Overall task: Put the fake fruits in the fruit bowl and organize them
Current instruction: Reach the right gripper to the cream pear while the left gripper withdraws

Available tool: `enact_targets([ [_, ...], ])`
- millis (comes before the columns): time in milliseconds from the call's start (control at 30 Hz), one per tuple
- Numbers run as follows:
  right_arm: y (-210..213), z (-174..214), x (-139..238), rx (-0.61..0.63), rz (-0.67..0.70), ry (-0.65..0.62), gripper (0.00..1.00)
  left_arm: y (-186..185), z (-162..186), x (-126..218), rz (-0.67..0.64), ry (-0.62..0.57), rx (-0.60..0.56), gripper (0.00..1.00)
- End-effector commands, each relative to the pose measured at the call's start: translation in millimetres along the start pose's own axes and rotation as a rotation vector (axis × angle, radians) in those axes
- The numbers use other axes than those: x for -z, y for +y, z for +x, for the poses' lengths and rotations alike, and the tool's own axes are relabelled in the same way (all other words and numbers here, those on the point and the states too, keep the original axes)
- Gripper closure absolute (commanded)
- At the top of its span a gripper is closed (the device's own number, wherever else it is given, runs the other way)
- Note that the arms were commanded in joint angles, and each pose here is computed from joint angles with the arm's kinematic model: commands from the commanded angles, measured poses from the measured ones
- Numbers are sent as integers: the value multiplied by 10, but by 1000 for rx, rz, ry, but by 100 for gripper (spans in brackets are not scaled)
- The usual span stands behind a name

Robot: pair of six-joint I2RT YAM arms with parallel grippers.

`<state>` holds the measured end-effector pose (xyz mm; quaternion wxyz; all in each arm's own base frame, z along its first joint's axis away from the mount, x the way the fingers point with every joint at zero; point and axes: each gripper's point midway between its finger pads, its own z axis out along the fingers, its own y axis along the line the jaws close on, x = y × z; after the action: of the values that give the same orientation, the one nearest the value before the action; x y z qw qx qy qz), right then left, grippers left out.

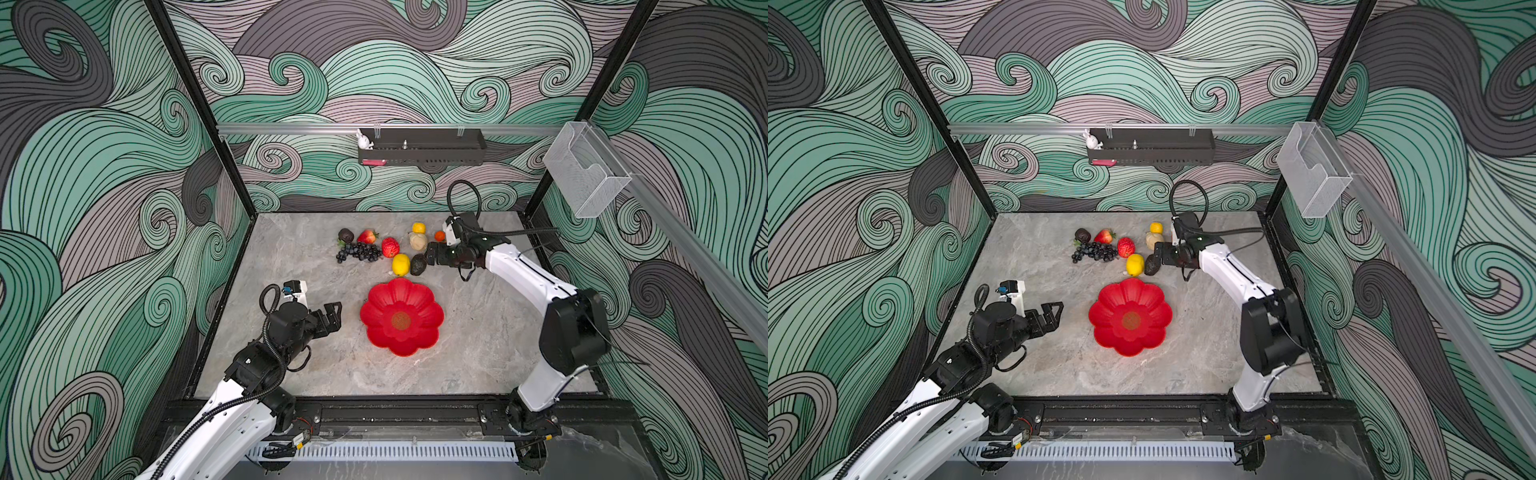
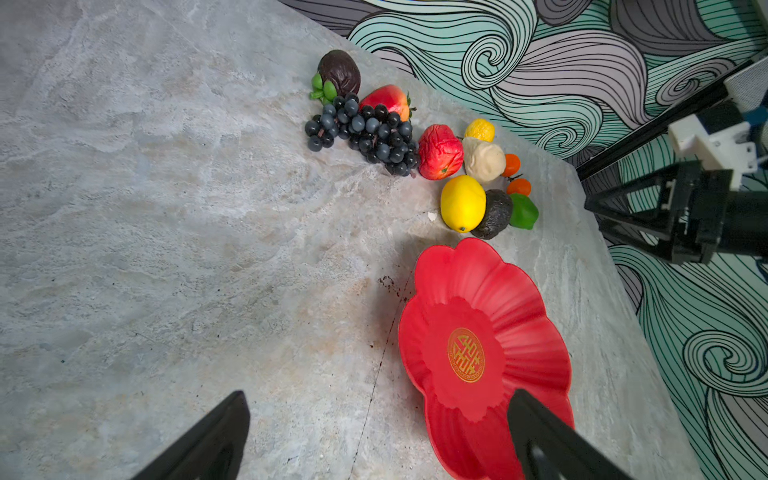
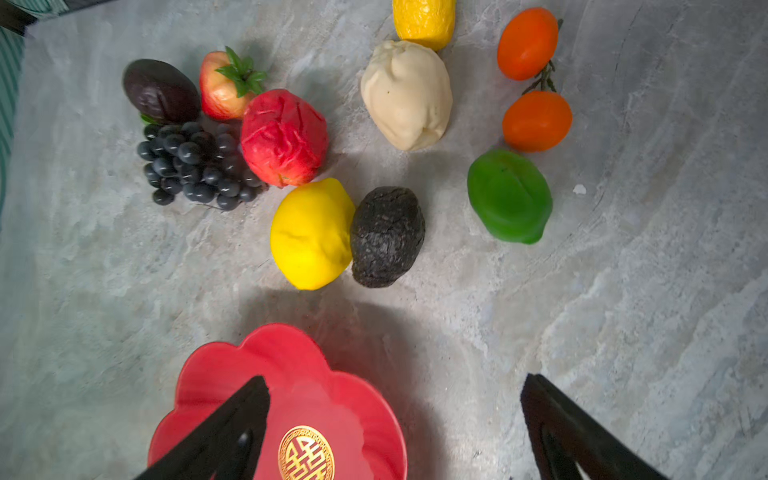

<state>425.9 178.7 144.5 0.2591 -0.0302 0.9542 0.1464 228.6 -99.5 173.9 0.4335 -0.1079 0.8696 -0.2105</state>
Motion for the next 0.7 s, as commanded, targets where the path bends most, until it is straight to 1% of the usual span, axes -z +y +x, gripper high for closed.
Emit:
enact_targets([
  [0, -19, -214, -186, 53, -2, -2, 6, 92, -53, -13, -33, -50, -6, 1],
  [167, -68, -435, -554, 95, 4, 32, 7, 176, -47, -50, -35, -113, -14, 2],
  [333, -164, -570, -861, 143, 51, 64, 8, 242, 39, -127, -53, -99, -6, 1],
  [500, -181, -655, -1060, 181, 62, 79, 9, 254, 53, -173, -68, -88, -17, 1],
  [667, -156, -684, -1210, 194, 42, 91, 11, 264, 71, -232, -76, -82, -19, 1],
])
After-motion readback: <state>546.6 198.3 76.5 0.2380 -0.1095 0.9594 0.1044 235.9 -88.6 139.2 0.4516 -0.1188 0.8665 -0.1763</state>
